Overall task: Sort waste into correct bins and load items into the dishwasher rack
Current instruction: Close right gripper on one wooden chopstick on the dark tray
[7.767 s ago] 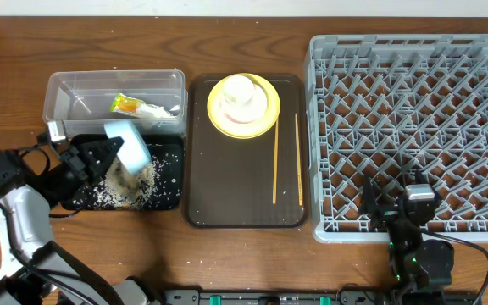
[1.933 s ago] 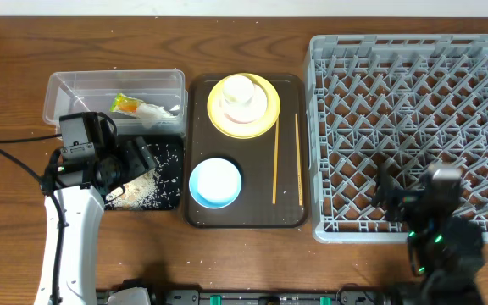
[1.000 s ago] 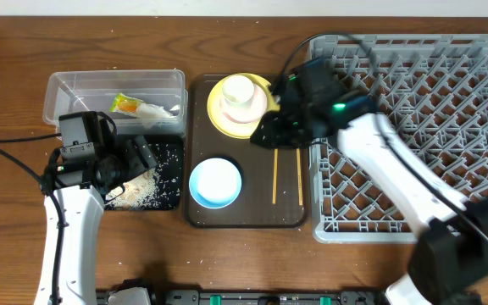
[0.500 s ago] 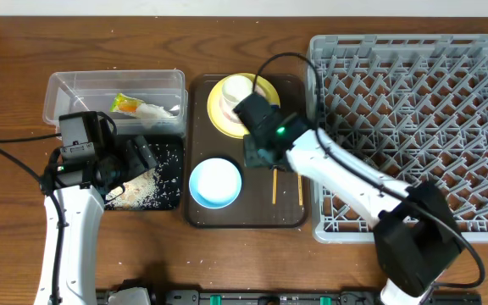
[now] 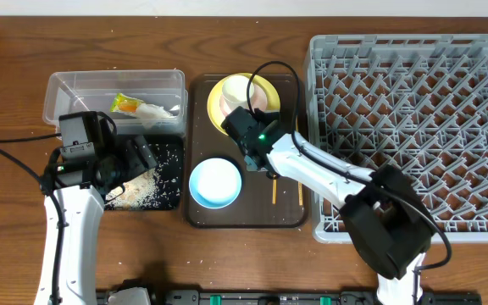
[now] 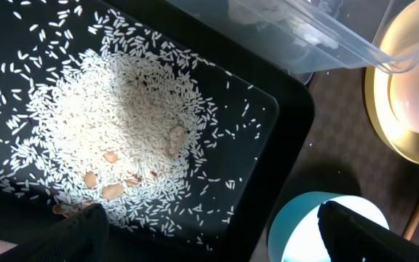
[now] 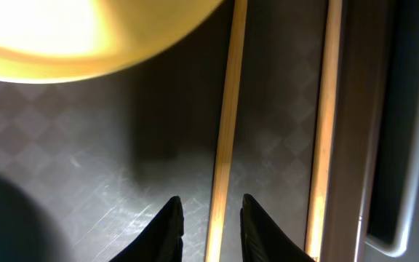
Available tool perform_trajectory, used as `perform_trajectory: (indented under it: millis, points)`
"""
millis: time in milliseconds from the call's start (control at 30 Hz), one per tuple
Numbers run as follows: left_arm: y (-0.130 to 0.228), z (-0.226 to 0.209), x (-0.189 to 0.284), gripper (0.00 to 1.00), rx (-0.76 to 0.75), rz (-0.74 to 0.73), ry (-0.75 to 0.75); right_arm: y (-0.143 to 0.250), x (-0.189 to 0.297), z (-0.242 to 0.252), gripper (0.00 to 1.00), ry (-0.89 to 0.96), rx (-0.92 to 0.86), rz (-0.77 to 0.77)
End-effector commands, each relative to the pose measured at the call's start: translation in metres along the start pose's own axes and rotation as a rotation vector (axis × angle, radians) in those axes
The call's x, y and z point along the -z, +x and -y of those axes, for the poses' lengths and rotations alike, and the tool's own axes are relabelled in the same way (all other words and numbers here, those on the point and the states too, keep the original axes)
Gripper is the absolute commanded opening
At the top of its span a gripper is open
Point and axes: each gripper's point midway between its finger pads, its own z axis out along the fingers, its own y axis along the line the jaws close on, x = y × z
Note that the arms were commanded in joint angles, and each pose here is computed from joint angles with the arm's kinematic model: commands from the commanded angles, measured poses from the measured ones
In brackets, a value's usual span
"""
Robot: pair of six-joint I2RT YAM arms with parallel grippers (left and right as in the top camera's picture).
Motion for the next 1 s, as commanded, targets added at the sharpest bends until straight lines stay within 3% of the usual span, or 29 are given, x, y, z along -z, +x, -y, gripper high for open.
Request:
perform_trajectory:
  millis: [0, 367, 567, 800, 967]
  points:
    - [-0.007, 0.001, 0.004, 0.95, -0.001, 0.02, -0.001, 0.001, -0.011, 0.008, 0.24, 0.046, -0.024, 0.0]
    - [-0.007, 0.001, 0.004, 0.95, -0.001, 0.02, -0.001, -0.002, -0.015, 0.013, 0.24, 0.057, -0.081, 0.007]
    - [-0.007, 0.001, 0.004, 0.95, -0.001, 0.02, -0.001, -0.001, -0.02, 0.017, 0.18, 0.061, -0.102, 0.005]
    - [-0.007, 0.001, 0.004, 0.95, -0.001, 0.02, -0.001, 0.005, -0.035, 0.022, 0.27, 0.036, -0.147, -0.011]
    - [-0.007, 0.001, 0.004, 0.95, -0.001, 0.02, -0.001, 0.006, -0.036, 0.018, 0.29, 0.008, -0.155, -0.027]
